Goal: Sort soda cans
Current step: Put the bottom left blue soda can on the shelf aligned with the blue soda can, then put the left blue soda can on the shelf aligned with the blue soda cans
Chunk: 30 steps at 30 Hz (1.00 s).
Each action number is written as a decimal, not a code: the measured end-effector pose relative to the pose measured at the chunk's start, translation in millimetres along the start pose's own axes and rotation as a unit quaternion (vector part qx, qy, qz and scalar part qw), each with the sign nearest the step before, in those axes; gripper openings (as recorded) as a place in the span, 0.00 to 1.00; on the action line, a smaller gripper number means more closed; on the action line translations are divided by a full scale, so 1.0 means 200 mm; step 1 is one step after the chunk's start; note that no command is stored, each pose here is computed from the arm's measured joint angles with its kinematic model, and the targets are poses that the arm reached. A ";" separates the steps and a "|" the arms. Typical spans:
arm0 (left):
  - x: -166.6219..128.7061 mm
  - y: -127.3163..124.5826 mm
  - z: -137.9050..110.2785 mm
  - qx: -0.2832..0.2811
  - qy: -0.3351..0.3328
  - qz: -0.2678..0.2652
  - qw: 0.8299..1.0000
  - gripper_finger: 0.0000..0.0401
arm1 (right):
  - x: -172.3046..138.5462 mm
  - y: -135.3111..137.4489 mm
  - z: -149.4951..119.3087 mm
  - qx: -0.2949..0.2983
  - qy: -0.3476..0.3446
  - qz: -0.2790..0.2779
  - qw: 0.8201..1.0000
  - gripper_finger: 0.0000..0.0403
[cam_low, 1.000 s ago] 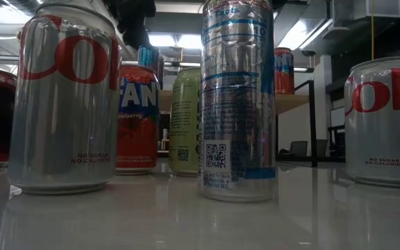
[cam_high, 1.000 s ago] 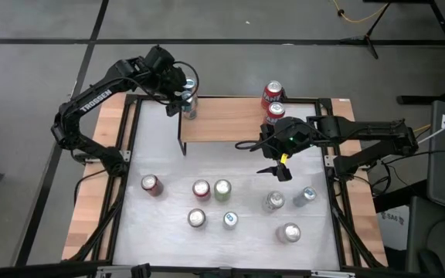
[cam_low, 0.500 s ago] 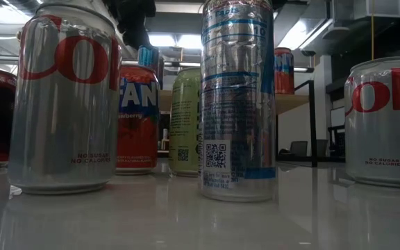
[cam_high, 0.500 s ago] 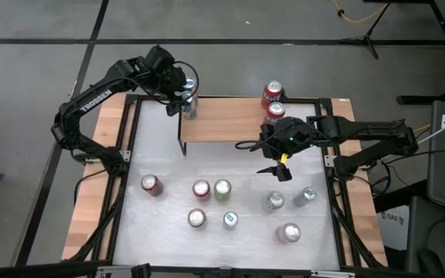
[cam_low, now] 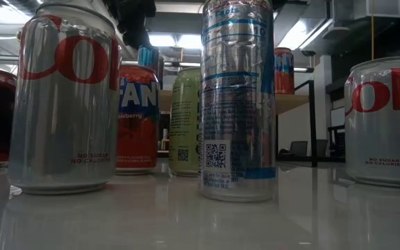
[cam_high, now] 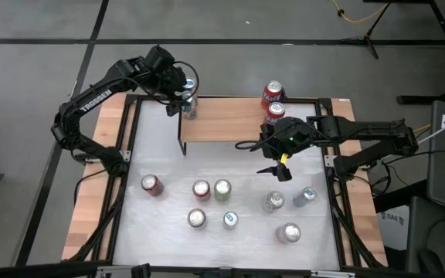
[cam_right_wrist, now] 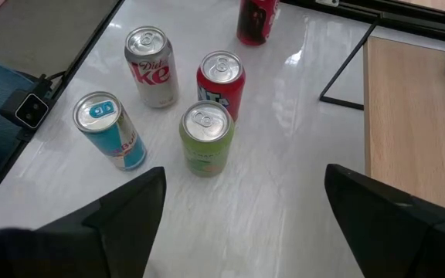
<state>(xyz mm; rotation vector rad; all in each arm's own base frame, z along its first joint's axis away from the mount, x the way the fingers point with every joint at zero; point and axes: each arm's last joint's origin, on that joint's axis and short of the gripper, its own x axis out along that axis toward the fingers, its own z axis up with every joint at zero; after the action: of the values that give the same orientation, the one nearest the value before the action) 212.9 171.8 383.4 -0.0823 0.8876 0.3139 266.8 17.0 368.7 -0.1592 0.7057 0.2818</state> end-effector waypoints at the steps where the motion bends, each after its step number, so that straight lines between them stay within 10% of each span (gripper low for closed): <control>1: 0.00 0.00 0.00 0.000 0.000 0.000 1.000 0.55 | 0.00 0.00 0.00 0.000 0.000 0.000 1.000 0.85; 13: 0.01 0.00 -0.01 -0.002 0.008 0.008 1.000 0.74 | 0.00 0.00 0.00 0.000 0.000 0.000 1.000 0.85; 30: -0.19 -0.10 -0.02 0.008 -0.047 0.015 0.999 0.76 | 0.00 0.00 0.00 0.000 0.000 0.000 1.000 0.85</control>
<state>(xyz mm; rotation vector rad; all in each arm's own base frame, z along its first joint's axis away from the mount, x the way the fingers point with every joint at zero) 194.0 143.2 408.9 -0.0381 0.7989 0.3357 266.9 17.0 368.6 -0.1590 0.7061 0.2817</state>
